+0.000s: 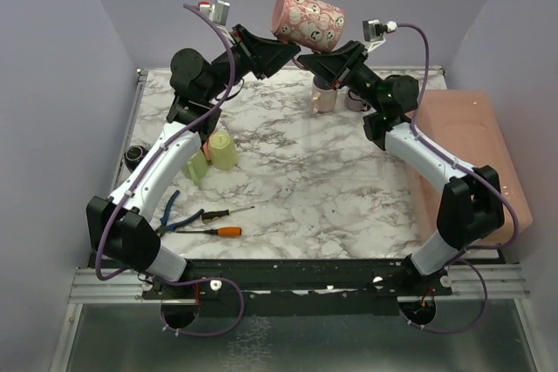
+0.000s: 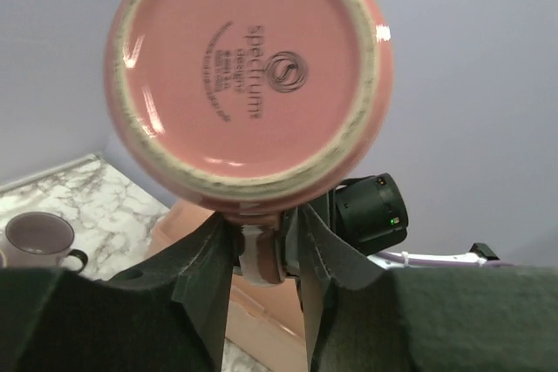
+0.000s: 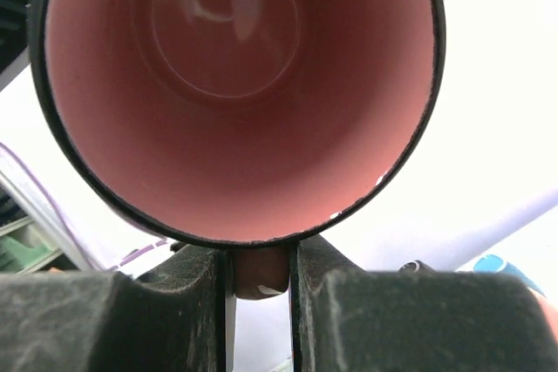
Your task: Turn the mug right side up
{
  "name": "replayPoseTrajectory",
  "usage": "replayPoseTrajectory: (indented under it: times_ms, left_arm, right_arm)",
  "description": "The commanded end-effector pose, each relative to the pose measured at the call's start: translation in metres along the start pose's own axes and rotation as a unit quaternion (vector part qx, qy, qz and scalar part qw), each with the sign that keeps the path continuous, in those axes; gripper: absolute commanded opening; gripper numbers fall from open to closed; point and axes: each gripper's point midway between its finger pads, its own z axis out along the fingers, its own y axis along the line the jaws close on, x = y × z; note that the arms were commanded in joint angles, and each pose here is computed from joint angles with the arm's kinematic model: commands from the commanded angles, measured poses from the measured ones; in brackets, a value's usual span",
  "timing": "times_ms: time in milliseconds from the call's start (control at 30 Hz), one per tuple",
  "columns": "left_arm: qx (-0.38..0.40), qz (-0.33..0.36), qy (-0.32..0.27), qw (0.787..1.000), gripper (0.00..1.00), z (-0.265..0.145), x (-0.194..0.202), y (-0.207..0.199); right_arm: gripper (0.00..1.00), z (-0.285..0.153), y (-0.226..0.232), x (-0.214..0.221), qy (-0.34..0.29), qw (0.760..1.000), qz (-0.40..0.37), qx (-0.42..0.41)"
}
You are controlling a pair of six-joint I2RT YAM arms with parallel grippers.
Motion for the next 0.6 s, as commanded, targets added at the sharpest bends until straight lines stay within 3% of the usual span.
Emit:
replayPoseTrajectory:
  times_ms: [0,167,267,400,433,467,567]
  left_arm:
    - [-0.004,0.026,-0.029,0.999,0.44,-0.006,-0.020,-0.017]
    - [-0.055,0.030,-0.021,0.998,0.66,-0.007,-0.013,0.006]
    - [-0.153,0.028,-0.032,0.987,0.73,-0.015,-0.011,0.047]
    - [-0.243,0.021,-0.027,0.969,0.81,-0.030,0.000,0.087]
    - [-0.249,0.022,-0.025,0.968,0.92,-0.032,0.003,0.090]
    - [-0.252,0.025,-0.022,0.967,0.97,-0.034,0.005,0.092]
    - [-0.263,0.032,-0.020,0.964,0.99,-0.040,0.008,0.097]
  right_arm:
    - [0.01,0.001,0.022,-0.021,-0.035,0.997,-0.067,0.005]
    - [0.01,-0.008,0.017,-0.031,-0.060,0.990,-0.111,0.057]
    - [0.01,-0.016,0.000,-0.041,-0.078,0.981,-0.120,0.129]
    - [0.01,-0.028,-0.021,-0.055,-0.084,0.958,-0.161,0.221]
    - [0.01,-0.032,-0.026,-0.057,-0.083,0.952,-0.170,0.242]
    - [0.01,-0.037,-0.031,-0.060,-0.084,0.944,-0.181,0.263]
    - [0.01,-0.056,-0.047,-0.066,-0.075,0.915,-0.218,0.332]
